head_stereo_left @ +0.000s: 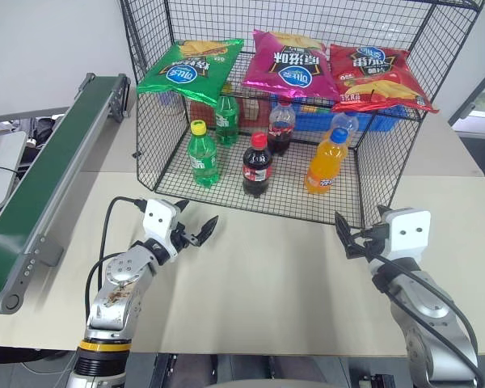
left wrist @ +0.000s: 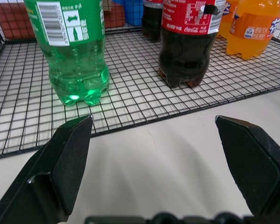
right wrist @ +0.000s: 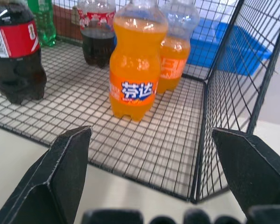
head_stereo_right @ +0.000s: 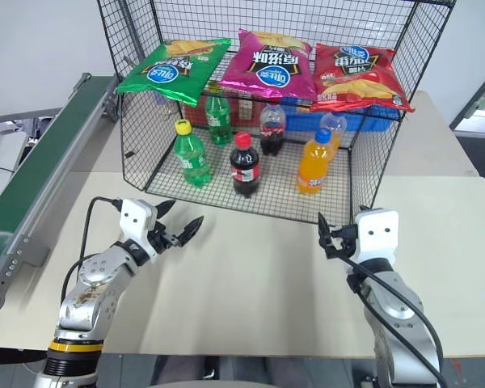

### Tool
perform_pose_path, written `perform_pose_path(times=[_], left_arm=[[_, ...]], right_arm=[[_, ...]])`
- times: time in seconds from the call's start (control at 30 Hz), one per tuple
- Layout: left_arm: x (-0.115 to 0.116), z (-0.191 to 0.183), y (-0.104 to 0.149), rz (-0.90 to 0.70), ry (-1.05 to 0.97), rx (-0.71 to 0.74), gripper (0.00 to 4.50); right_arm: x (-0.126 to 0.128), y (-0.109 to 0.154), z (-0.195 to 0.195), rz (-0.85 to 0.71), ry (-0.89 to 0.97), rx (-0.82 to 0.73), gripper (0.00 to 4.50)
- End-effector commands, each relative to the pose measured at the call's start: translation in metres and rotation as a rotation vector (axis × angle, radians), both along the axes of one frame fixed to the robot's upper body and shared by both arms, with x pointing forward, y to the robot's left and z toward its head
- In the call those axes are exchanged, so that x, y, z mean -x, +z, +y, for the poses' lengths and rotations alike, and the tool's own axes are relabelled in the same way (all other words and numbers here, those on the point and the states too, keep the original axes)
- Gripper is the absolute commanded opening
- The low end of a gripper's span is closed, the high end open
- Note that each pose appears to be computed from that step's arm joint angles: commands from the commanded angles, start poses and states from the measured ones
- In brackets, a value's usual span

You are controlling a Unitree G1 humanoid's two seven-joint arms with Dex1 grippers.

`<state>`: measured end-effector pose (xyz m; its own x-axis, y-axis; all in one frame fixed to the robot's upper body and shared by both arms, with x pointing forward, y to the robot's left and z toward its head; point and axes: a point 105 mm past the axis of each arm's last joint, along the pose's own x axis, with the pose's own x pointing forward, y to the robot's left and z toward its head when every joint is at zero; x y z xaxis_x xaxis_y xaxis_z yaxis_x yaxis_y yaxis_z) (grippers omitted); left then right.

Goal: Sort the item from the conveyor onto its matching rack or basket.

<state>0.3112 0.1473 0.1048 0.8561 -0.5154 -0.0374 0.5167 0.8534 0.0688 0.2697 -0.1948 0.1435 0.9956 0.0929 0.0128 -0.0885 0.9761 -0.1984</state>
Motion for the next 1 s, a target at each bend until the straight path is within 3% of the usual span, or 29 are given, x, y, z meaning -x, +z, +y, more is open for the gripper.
perform_pose_path(times=[0.03, 1.0], left_arm=[[-0.0008, 0.0016, 0.0161, -0.066, 0.001, 0.005, 4.46], [0.0016, 0.008, 0.0194, -0.065, -0.018, -0.028, 4.46]], right_arm=[[-0.0006, 0.0104, 0.0005, -0.041, 0.002, 0.014, 4.5], [0.0, 0.0103, 0.0083, -0.043, 0.009, -0.006, 4.5]])
